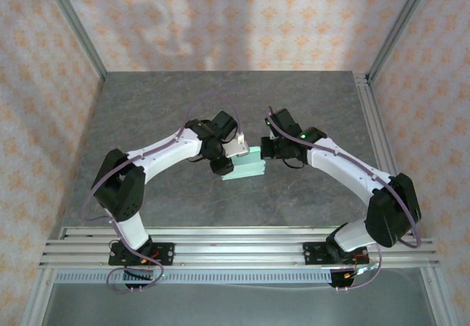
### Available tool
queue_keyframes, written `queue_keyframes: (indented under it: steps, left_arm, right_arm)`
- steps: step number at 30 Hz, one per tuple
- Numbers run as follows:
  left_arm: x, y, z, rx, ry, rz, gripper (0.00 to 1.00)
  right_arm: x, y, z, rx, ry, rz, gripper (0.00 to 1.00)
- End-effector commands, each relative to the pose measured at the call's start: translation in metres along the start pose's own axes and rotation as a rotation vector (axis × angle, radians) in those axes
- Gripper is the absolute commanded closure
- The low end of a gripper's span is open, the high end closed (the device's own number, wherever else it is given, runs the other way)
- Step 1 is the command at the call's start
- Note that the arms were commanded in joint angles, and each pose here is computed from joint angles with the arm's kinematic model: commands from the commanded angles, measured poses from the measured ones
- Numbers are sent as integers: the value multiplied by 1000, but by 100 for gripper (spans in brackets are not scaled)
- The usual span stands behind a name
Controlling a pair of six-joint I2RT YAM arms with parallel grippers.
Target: Fold the paper box
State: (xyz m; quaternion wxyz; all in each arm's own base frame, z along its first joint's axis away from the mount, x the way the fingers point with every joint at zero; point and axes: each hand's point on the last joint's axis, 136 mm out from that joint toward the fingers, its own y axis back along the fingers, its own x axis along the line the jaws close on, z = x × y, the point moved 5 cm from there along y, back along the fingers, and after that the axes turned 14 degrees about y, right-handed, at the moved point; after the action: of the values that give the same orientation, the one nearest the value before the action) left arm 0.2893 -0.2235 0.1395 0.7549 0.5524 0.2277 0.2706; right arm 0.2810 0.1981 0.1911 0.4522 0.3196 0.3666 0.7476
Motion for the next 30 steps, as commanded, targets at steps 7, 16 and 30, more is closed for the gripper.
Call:
queue_keyframes:
  steps: [7,16,30]
  left_arm:
    - [8,-21,-18,123,43,70,66]
    - [7,-18,-14,101,48,65,61]
    - [1,16,-4,1,79,95,0]
  right_arm:
    - [-3,8,-4,-62,-139,-11,100]
    - [-8,0,-17,-50,-98,-39,100]
    - [-8,3,-17,-80,-21,-87,100]
